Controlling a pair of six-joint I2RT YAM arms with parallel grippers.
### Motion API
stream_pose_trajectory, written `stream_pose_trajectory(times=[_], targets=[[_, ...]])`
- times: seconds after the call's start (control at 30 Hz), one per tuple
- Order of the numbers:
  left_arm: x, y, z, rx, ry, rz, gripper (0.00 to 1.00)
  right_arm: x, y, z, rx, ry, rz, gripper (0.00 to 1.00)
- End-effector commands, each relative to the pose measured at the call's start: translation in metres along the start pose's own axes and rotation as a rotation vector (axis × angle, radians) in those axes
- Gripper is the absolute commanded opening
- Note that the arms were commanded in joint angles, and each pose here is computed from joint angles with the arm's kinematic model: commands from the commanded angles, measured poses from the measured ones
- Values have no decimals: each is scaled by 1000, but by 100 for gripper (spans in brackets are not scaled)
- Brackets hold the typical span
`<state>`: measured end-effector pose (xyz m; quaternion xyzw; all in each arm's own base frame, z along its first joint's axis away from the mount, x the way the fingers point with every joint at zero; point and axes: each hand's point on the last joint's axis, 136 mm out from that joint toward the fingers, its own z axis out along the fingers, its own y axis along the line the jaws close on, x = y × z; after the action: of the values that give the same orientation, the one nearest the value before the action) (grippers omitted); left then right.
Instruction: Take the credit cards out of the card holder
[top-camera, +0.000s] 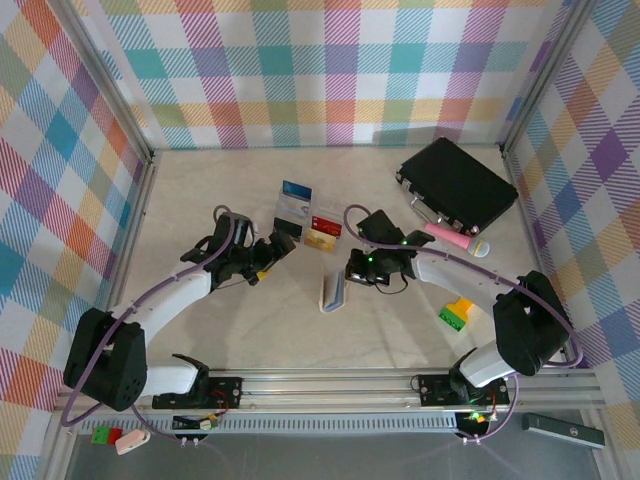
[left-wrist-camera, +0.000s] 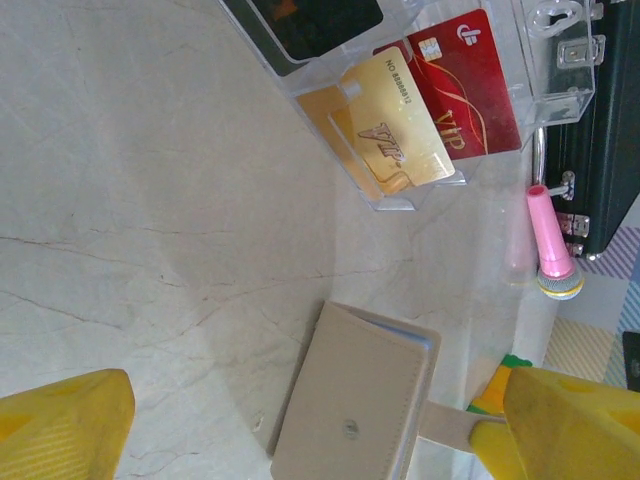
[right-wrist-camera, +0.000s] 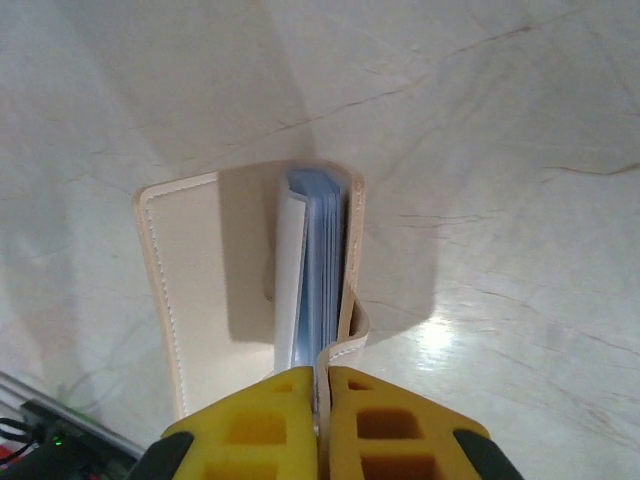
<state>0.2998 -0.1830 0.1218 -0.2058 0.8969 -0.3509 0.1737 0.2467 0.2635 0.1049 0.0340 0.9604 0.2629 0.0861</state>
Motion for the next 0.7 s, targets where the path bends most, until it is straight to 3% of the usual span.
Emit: stream_pose_trajectory(times=[0.0,0.27,0.67], targets=[[7,5,-8,-15,38,15,94,-5,24,3,-59,3,8,7],[10,1,-8,-8,64,49,91,-9,31,14,-44,16,-6,7],[5,9,-15,-64,27,59,88,-14,39,-4,-60,-24,-9,7]])
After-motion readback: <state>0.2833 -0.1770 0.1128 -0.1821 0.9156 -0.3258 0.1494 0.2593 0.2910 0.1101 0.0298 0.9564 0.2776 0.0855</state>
